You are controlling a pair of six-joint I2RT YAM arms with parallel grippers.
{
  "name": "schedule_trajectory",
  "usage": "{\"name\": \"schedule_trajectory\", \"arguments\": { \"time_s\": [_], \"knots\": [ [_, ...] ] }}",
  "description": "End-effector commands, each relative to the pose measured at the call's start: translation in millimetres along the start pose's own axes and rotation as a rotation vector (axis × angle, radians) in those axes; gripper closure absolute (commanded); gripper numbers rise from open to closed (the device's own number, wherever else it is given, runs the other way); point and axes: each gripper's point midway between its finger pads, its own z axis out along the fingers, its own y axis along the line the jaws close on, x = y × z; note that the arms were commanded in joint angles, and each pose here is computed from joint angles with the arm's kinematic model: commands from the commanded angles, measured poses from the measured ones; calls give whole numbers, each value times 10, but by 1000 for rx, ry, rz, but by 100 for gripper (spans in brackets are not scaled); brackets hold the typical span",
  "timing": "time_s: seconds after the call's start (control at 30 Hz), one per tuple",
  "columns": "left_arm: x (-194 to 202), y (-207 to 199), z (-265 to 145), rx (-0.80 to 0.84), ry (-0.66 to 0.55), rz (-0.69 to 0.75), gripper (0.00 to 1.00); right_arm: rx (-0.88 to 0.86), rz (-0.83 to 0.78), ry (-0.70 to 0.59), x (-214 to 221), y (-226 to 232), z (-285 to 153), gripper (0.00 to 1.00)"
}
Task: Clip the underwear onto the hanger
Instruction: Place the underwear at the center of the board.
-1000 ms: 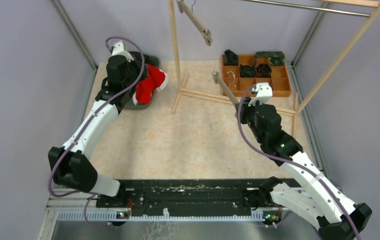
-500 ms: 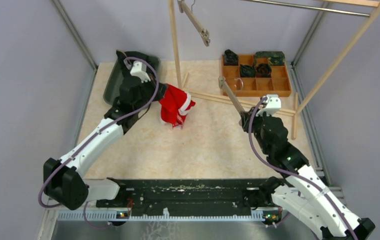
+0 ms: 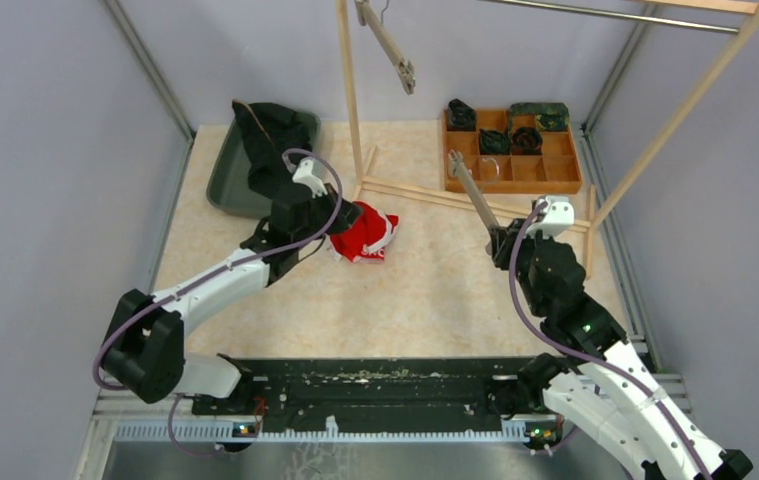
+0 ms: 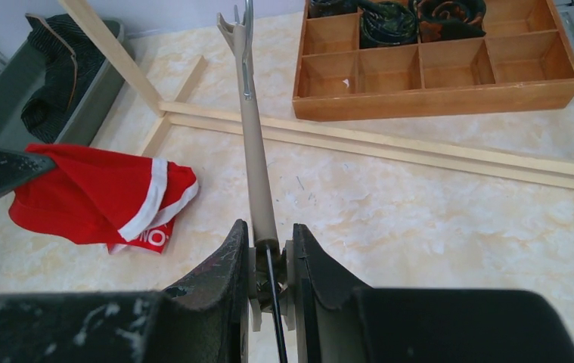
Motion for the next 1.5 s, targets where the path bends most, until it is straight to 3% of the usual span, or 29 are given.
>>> {"name": "schedule_trajectory", "arguments": {
  "time_s": [0.0,0.27,0.4,0.47,0.7,1.07,1.1,1.17,1.2,1.47],
  "knots": [
    [142,-222,86,90,8,-39,100,15,39,-76,-228,-15,-37,100],
    [370,-287,290,100,47,-28,99,23,39,-79,-233,-33,-43,100],
    [386,-75,389,14,27,24,81,21,35,-73,-215,-29,-36,100],
    [354,59,427,-52,8,60,78,20,35,-71,-210,-27,-34,100],
    [173,414,513,-212,-80,169,77,19,34,-71,-212,-27,-38,100],
    [54,908,610,-325,-106,152,77,20,30,-69,-209,-33,-46,100],
    [38,957,621,-336,-106,151,69,19,31,-69,-207,-29,-44,100],
    [18,1090,634,-384,-106,151,30,17,31,-67,-202,-23,-40,100],
    [-2,1159,637,-405,-107,148,22,17,30,-66,-199,-25,-39,100],
    [-302,1038,367,-377,-165,142,14,14,26,-66,-200,-20,-37,100]
  ]
}}
